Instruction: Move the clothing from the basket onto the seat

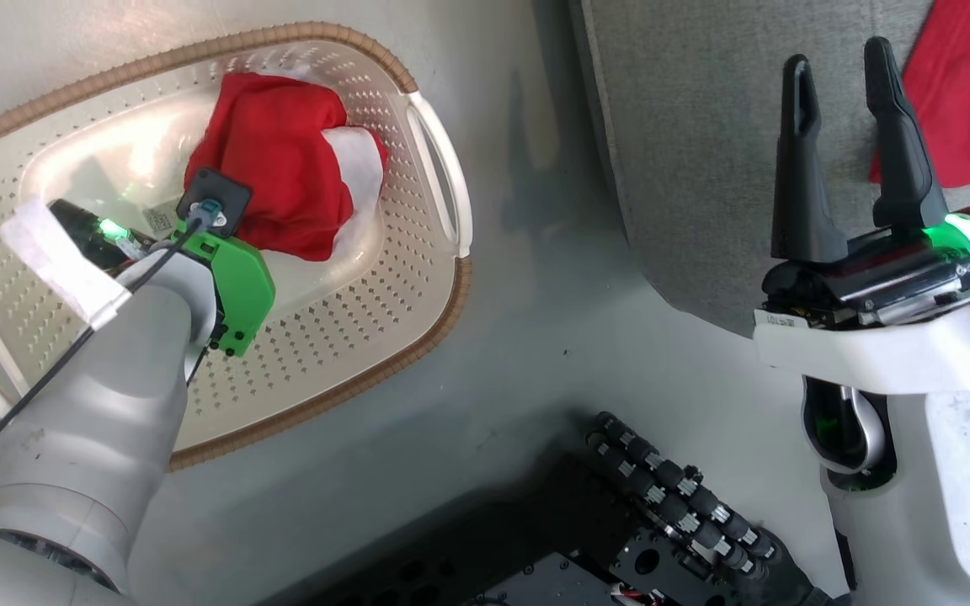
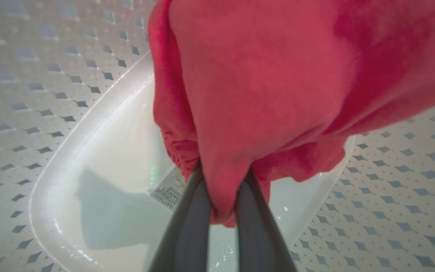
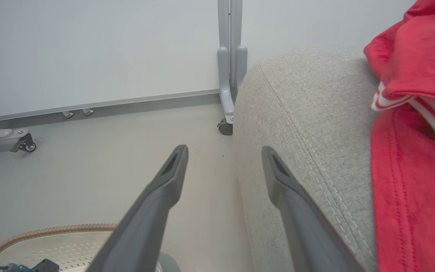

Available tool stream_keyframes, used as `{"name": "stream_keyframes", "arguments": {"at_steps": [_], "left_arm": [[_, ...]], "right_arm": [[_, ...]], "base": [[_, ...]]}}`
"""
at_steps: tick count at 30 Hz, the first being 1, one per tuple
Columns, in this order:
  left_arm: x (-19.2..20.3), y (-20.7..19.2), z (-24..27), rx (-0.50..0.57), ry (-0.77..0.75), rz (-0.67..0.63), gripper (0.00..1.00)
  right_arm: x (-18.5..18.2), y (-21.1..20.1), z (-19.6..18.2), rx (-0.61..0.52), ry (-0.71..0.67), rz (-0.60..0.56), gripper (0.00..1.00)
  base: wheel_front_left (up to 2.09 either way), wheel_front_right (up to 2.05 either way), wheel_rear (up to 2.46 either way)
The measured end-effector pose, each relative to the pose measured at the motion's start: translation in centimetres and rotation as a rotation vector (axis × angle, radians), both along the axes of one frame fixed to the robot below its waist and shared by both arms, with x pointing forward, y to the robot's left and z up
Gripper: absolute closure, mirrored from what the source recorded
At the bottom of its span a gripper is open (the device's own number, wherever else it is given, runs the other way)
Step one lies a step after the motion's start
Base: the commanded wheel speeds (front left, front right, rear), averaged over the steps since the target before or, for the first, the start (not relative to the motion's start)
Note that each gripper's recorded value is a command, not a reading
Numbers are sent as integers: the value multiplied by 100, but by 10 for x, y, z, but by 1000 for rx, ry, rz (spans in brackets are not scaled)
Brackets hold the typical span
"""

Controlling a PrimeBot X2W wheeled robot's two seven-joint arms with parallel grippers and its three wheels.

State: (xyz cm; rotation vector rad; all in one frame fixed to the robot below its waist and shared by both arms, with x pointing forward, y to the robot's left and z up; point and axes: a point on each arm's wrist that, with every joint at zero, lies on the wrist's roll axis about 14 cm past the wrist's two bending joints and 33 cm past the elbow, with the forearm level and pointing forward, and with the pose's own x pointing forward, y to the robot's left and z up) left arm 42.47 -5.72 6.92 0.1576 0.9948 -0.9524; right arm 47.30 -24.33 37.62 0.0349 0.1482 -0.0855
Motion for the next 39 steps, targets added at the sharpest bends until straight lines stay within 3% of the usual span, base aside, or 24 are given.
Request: {"name": "stream_keyframes", "arguments": {"at_steps": [7,18,28,39], "left_arm": [[2,-24,41,-120,-61,38,100],[23,-14,121,-235,-184,187,100],[44,34,198,-285,-353,385,100],[60,113,290,-317,-580,657,100]], "right_arm": [[0,0,15,-39,-24,12,0],[5,19,44,-35,-60,59,0],[5,47,73,-10,-87,126,0],[-5,77,104,33,-120,195,0]], "base": [[0,0,0],[0,0,0],[0,0,0],[0,0,0]]}}
